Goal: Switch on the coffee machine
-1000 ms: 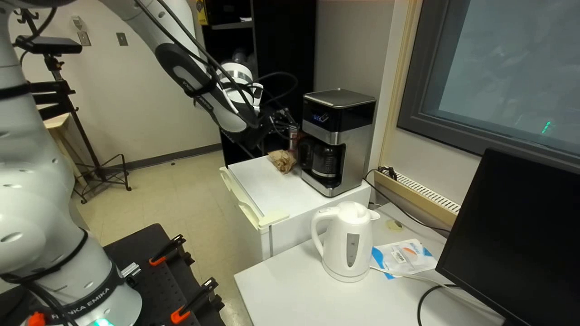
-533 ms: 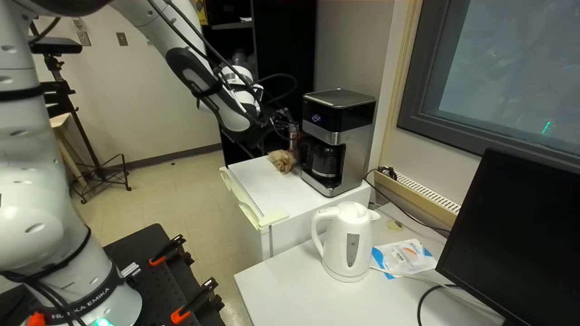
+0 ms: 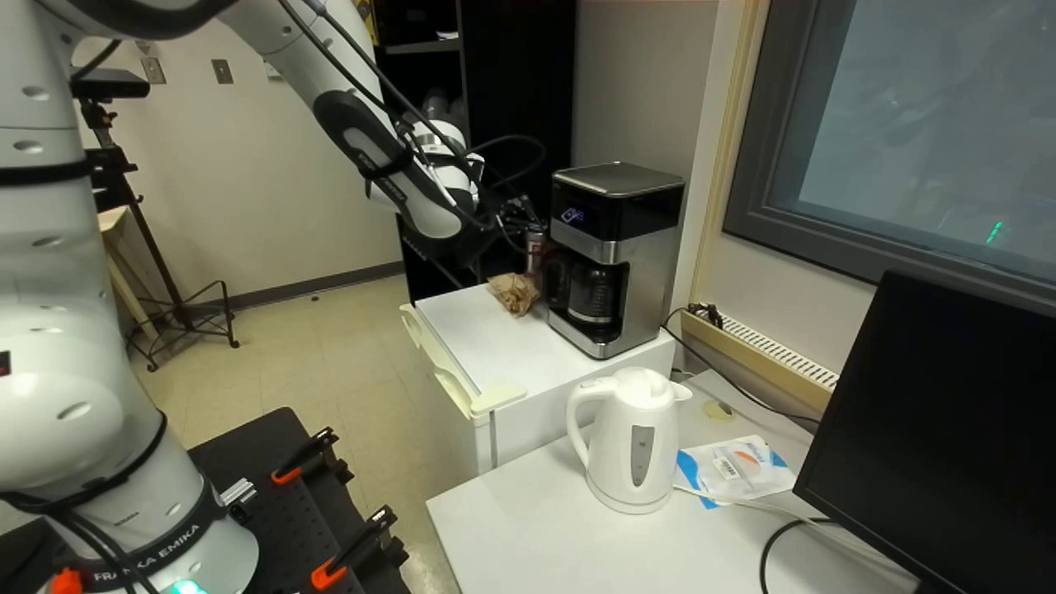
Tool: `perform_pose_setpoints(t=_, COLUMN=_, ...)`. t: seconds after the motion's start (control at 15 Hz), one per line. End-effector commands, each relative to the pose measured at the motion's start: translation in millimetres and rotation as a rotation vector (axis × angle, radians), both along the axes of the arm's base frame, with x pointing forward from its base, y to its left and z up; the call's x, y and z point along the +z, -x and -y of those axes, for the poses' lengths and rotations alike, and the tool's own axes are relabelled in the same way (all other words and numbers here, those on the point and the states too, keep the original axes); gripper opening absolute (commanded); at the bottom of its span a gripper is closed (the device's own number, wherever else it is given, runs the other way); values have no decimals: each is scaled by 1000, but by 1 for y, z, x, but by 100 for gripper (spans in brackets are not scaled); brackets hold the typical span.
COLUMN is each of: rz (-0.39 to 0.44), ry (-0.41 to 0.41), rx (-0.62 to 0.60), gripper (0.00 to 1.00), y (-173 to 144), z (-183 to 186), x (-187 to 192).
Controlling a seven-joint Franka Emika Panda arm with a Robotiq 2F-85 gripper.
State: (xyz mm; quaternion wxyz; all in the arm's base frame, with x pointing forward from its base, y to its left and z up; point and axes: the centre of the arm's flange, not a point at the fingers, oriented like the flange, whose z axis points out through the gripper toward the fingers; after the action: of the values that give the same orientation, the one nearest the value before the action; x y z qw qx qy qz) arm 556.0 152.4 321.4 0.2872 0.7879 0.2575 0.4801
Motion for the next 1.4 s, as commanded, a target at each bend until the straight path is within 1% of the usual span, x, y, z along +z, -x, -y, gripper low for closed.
perform_pose_setpoints(t=0.0, rz=18, ry=-7, rx=-9, gripper=1, y=-11, z=2, x=-7)
perform_pose_setpoints(t=0.47, rz=4, ry=-4, rx=-18, gripper=1, y=-15, z=5, x=-19)
perform_pose_setpoints(t=1.33, rz=15, ry=-9, rx=-29, gripper=1, y=-31, z=3, x=-18)
